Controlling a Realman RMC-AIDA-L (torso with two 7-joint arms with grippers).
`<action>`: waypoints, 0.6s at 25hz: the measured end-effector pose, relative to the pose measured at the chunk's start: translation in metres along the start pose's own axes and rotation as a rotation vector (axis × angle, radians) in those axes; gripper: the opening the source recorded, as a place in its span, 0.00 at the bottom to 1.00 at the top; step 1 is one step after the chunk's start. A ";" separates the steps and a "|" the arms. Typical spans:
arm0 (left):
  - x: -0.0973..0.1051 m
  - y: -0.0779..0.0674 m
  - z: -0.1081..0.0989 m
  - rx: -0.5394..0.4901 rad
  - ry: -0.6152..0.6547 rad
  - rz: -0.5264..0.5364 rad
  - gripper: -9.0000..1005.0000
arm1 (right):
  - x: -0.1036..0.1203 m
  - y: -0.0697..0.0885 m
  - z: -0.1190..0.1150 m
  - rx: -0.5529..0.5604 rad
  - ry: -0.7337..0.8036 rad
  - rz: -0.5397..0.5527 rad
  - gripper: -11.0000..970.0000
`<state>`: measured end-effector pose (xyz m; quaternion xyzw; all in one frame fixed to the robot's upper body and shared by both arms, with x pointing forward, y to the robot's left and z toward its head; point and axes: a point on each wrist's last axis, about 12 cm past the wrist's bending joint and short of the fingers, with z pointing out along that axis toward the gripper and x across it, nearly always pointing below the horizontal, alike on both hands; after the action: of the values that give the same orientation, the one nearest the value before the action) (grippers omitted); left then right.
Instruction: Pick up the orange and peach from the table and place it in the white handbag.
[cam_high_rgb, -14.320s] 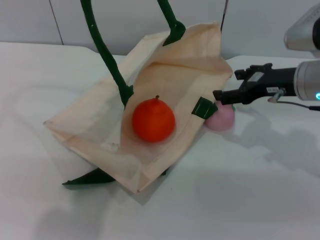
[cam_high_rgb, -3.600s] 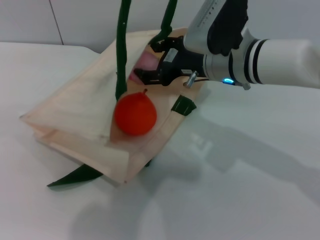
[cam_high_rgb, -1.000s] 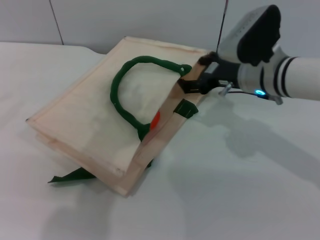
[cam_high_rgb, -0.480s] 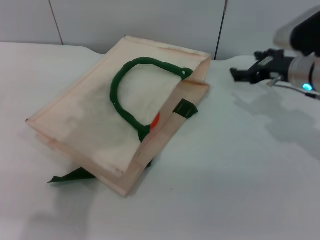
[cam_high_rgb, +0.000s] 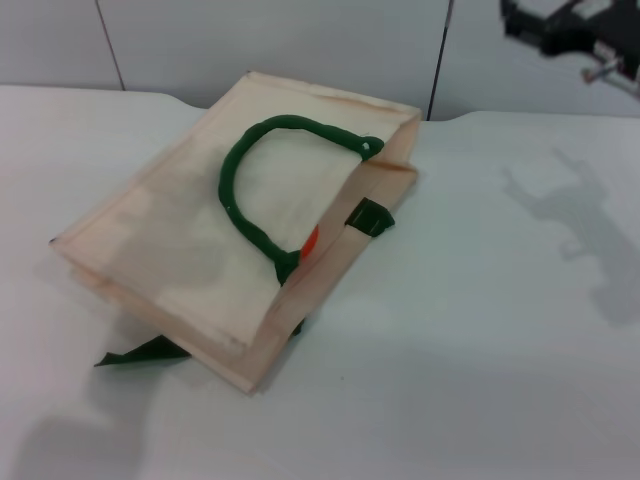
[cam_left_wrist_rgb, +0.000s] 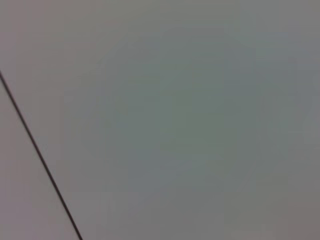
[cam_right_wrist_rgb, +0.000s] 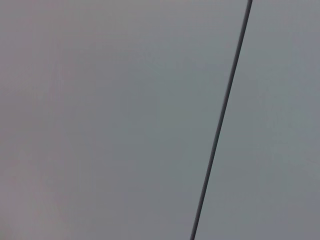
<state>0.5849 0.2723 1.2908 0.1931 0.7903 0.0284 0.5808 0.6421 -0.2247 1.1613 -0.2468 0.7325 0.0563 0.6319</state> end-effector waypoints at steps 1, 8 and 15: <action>0.006 -0.002 0.003 -0.009 -0.018 0.006 0.39 | -0.004 0.003 -0.001 0.023 -0.017 -0.016 0.89; 0.023 -0.011 0.022 -0.058 -0.158 0.006 0.39 | -0.008 0.001 -0.005 0.080 -0.040 0.005 0.89; 0.050 -0.015 0.035 -0.104 -0.247 -0.051 0.38 | -0.003 -0.006 -0.008 0.113 -0.030 0.039 0.89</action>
<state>0.6012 0.2694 1.2297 0.1449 0.7150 0.0306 0.6833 0.6380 -0.2317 1.1671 -0.1953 0.7295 0.0308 0.6547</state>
